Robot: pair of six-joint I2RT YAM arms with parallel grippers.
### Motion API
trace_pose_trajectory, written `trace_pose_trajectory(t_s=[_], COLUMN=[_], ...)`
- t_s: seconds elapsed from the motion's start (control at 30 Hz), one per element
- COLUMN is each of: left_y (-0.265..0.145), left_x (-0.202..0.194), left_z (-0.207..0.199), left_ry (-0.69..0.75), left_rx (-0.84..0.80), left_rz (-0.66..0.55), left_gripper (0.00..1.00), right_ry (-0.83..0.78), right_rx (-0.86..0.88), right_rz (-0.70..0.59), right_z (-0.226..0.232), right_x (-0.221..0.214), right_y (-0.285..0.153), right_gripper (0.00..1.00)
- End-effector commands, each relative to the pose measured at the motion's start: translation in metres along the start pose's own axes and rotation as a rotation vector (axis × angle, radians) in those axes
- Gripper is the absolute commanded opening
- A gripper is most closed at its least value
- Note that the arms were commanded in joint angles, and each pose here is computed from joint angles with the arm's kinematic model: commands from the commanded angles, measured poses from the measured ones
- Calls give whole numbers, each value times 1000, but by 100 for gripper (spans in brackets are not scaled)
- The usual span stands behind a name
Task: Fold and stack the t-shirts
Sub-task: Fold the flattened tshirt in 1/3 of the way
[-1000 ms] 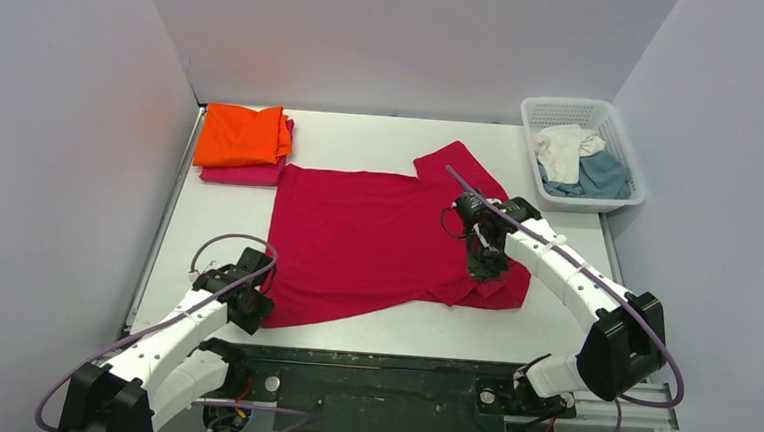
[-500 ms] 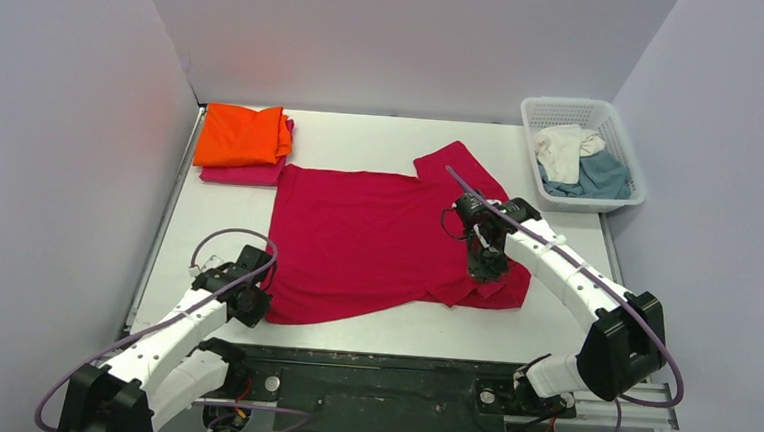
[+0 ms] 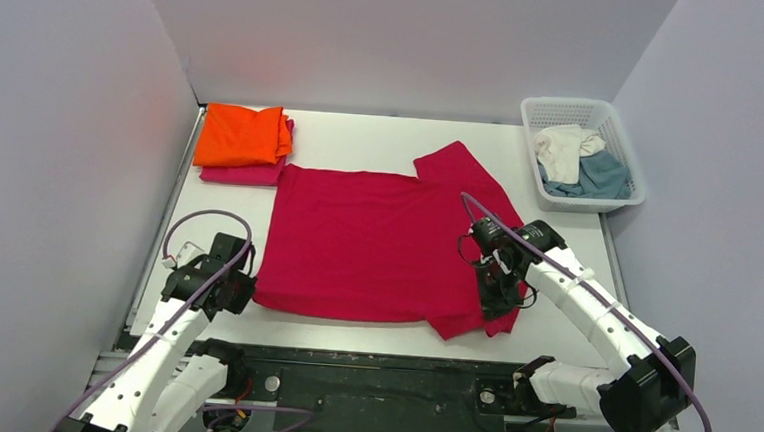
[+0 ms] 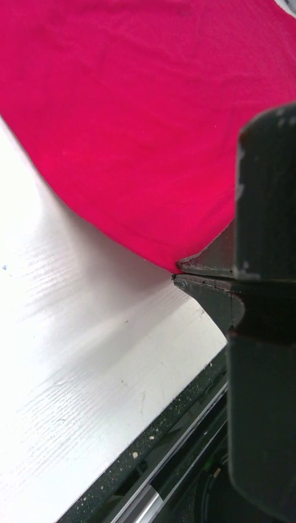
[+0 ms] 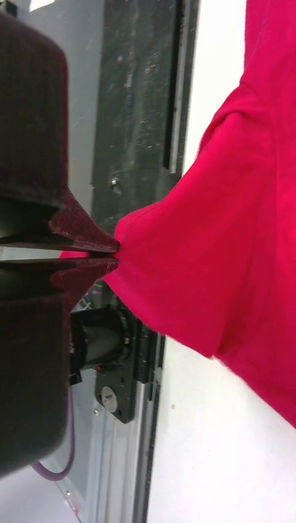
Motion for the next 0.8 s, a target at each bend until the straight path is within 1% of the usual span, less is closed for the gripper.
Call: trace_pose_trajectory(t_s=[0.0, 0.17, 0.3, 0.4, 0.47, 0.57, 0.77], left_y=[4, 1, 5, 11, 16, 23, 43], left_x=[-2, 6, 14, 20, 23, 30, 34], left_z=[3, -11, -28, -39, -48, -66, -94], left_ry=[10, 29, 32, 13, 3, -9, 17], left_rx=[21, -32, -49, -73, -100, -131, -137], left_rz=[31, 1, -4, 4, 3, -1, 26], left_gripper=[0, 0, 0, 0, 0, 0, 0], right_ry=[-24, -49, -58, -63, -73, -62, -27], right_rx=[9, -58, -155, -179, -197, -273, -279], right_rz=[112, 60, -7, -51, -72, -114, -175], right_z=[-3, -6, -11, -11, -11, -14, -11], right_x=[-26, -7, 23, 46, 60, 82, 123], right_y=[-8, -11, -22, -32, -33, -36, -39], right_gripper=[0, 0, 0, 0, 0, 0, 0])
Point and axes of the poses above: each gripper's point midway between its finger pads, its own y axis out along the fingers, its own z axis along the line the jaws close on, x = y × z, the point moved 8 cm from there along -y, back along the fingers, and after that the axes turned 5 degrees about -y, right-handed, at the moved point
